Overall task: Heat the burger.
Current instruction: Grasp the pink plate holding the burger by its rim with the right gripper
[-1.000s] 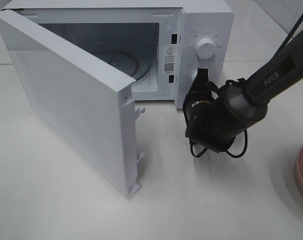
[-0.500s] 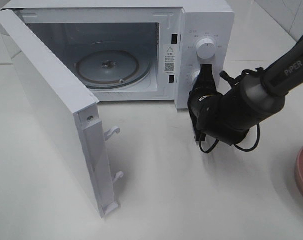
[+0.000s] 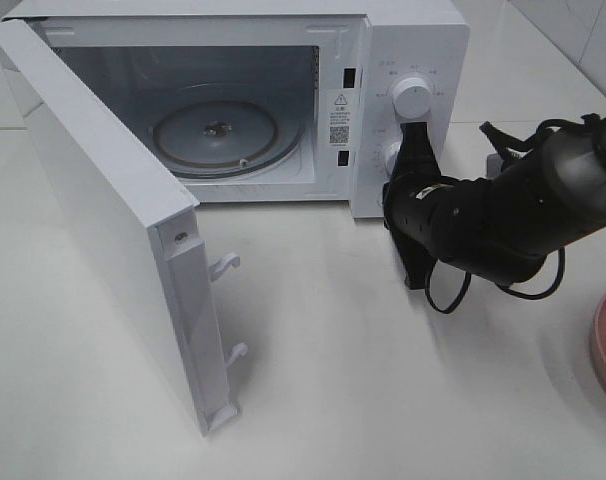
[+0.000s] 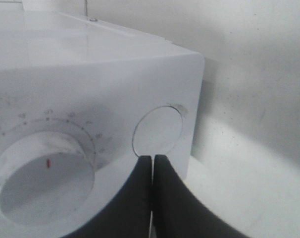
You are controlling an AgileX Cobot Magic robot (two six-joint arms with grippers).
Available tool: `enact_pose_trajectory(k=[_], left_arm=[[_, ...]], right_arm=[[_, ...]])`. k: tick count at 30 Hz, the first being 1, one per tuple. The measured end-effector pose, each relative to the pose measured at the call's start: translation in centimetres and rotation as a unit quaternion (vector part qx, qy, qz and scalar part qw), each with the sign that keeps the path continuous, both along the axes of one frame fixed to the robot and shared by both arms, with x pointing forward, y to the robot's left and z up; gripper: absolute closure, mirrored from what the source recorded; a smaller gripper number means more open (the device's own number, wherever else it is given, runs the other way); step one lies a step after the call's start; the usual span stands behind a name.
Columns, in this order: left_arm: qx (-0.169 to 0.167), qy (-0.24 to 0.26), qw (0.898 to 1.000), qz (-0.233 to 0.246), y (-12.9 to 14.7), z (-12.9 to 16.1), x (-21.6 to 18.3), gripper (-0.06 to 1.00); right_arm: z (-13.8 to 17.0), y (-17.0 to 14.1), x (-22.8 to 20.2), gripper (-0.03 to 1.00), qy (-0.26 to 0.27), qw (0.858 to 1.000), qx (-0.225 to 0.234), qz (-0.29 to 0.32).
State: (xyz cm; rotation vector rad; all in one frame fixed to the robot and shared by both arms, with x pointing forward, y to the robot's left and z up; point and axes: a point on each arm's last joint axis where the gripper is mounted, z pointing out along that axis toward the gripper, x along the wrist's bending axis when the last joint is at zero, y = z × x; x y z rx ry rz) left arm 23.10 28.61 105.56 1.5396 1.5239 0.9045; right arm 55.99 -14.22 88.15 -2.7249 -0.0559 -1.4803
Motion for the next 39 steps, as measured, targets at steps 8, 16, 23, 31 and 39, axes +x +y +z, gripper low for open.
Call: enact_pose_trajectory(k=[8, 16, 23, 31, 39], left_arm=[[0.0, 0.0, 1.0, 0.0, 0.0, 0.0, 0.0, -0.04], [0.0, 0.0, 1.0, 0.0, 0.0, 0.0, 0.0, -0.04], [0.0, 0.0, 1.0, 0.0, 0.0, 0.0, 0.0, -0.04], [0.0, 0.0, 1.0, 0.0, 0.0, 0.0, 0.0, -0.04], [0.0, 0.0, 1.0, 0.0, 0.0, 0.0, 0.0, -0.04]], right_arm=[[0.9, -0.6, -2.1, 0.95, 0.036, 0.998, -0.024, 0.046], [3.3, -0.3, -4.0, 0.95, 0.059, 0.977, -0.096, 0.183], [4.7, 0.3, -6.0, 0.95, 0.083, 0.915, -0.181, 0.35], [5.6, -0.2, -8.3, 0.94, 0.124, 0.817, -0.275, 0.492], [7.6, -1.1, -10.4, 0.92, 0.128, 0.725, -0.335, 0.588]])
